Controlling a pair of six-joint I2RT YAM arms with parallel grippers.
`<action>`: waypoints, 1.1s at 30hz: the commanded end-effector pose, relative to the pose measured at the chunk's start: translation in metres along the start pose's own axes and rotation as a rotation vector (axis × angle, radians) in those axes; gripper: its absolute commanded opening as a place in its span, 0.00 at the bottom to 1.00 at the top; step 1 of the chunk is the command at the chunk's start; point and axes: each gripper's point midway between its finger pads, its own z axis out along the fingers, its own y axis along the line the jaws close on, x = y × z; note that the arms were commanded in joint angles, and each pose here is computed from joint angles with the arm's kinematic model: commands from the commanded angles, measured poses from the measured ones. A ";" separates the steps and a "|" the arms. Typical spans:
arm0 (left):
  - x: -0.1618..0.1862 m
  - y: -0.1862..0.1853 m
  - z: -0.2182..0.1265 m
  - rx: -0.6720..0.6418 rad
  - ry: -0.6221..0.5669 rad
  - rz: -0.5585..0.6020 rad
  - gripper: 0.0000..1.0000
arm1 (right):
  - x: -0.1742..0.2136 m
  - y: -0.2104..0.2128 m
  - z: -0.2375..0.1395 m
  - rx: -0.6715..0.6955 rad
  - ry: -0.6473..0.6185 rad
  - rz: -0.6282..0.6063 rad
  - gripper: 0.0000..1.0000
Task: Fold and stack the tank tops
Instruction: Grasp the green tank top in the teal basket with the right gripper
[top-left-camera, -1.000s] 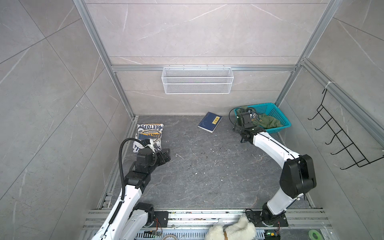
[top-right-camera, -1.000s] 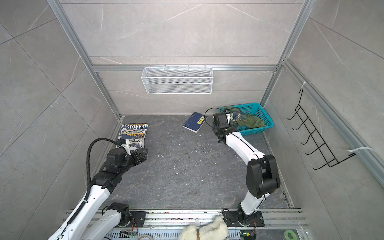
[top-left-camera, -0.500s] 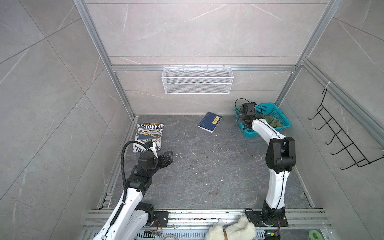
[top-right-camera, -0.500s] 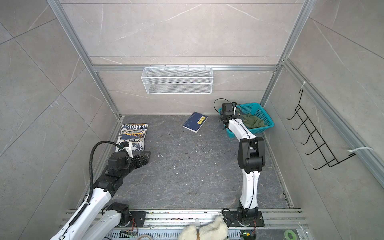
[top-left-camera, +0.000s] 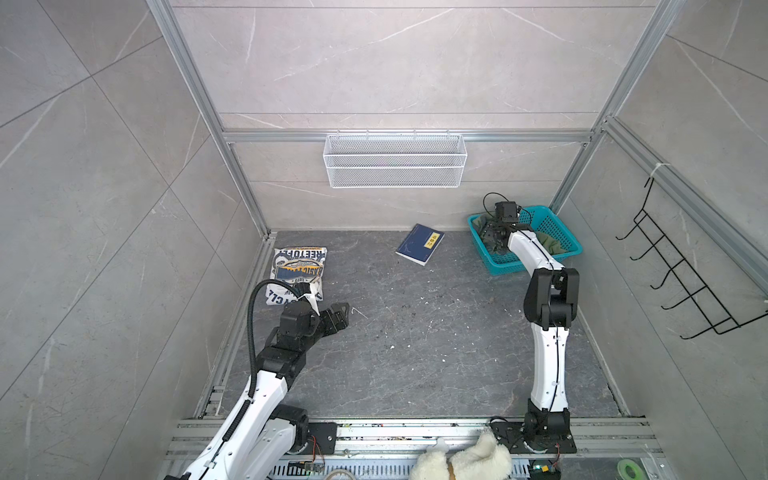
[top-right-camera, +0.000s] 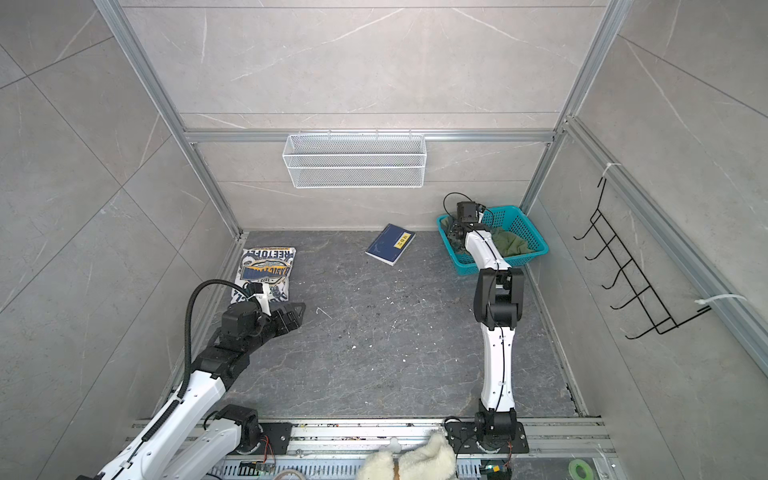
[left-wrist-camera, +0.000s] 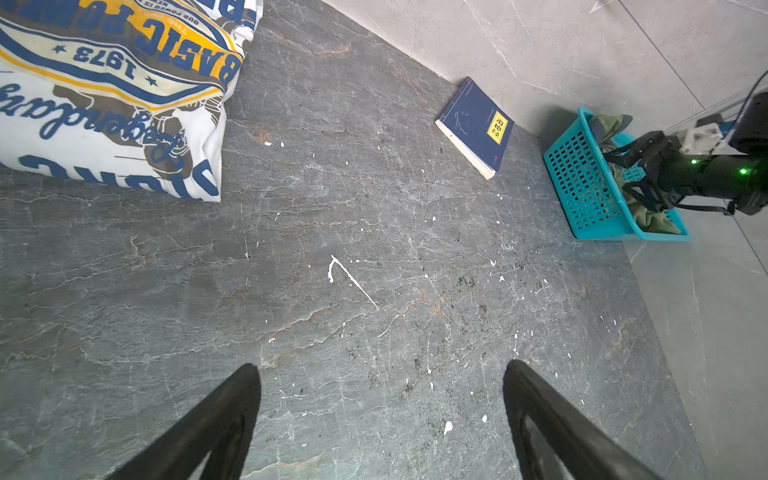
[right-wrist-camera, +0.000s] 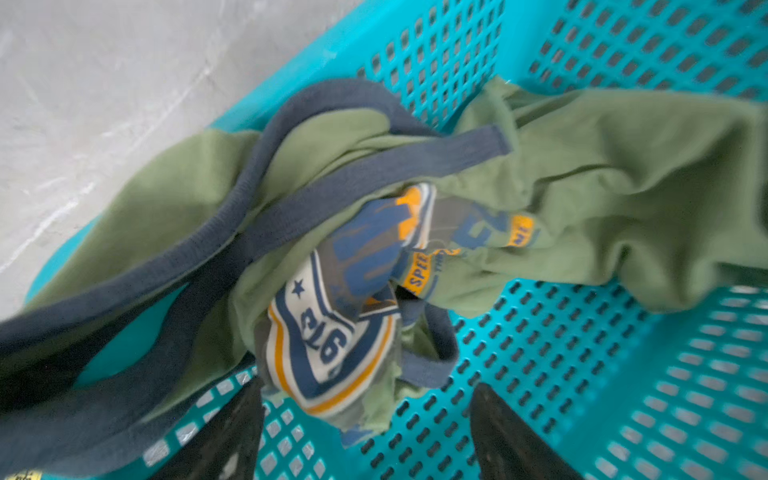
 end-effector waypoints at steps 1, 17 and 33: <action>-0.009 -0.009 0.000 0.027 -0.033 0.029 0.93 | 0.010 0.005 0.016 -0.030 0.075 0.025 0.79; -0.003 -0.019 0.005 0.044 -0.001 0.053 0.94 | 0.002 0.019 0.039 -0.158 0.111 0.124 0.14; 0.011 -0.020 0.006 0.060 0.030 0.068 0.94 | 0.002 0.002 -0.074 -0.189 -0.239 0.171 0.01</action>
